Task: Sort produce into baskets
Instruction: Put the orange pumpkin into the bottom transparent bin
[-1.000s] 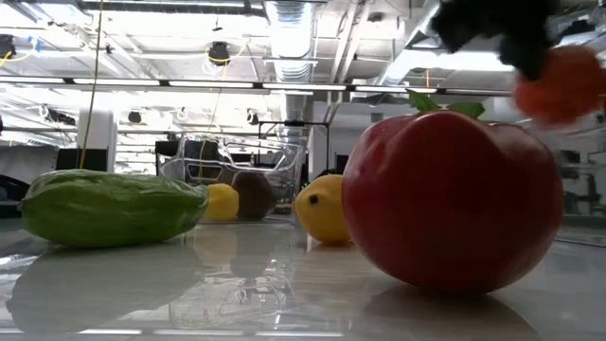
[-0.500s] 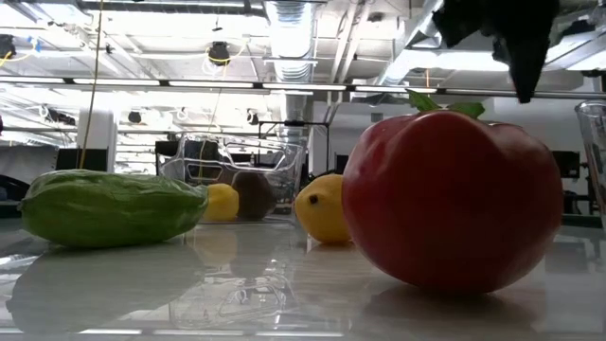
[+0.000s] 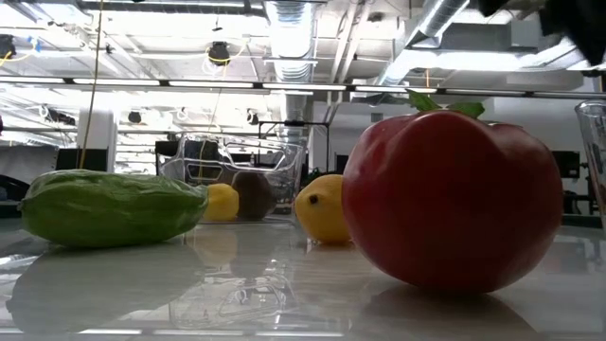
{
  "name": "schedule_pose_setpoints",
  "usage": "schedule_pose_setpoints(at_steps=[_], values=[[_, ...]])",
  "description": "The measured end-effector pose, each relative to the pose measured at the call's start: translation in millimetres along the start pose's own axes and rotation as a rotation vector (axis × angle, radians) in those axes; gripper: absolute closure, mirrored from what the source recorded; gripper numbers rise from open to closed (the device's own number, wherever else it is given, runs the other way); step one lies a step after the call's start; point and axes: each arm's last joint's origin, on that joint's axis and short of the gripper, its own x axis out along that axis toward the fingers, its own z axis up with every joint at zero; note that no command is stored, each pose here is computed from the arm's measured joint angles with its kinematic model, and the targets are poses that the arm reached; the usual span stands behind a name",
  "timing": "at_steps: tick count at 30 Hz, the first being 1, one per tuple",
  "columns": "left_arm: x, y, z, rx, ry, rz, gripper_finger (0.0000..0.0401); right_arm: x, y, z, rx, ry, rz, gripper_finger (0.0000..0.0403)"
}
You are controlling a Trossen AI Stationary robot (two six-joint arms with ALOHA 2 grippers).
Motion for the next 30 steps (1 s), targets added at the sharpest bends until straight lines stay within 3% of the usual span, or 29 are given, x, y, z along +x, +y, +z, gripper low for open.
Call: schedule_pose_setpoints(at_steps=[6, 19, 26, 30], values=[[0, 0, 1, 0.009, -0.010, 0.002, 0.0131, 23, 3, -13, 0.075, 0.085, -0.014, 0.0070], [0, 1, 5, 0.058, -0.054, 0.009, 0.0131, 74, -39, -5, 0.225, 0.225, -0.212, 0.0070], [0, 1, 5, 0.058, -0.055, 0.010, 0.0131, 75, -56, 13, 0.225, 0.124, -0.289, 0.0070], [0, 1, 5, 0.058, -0.054, 0.009, 0.0131, 66, -53, 18, 0.192, 0.160, -0.225, 0.0070]])
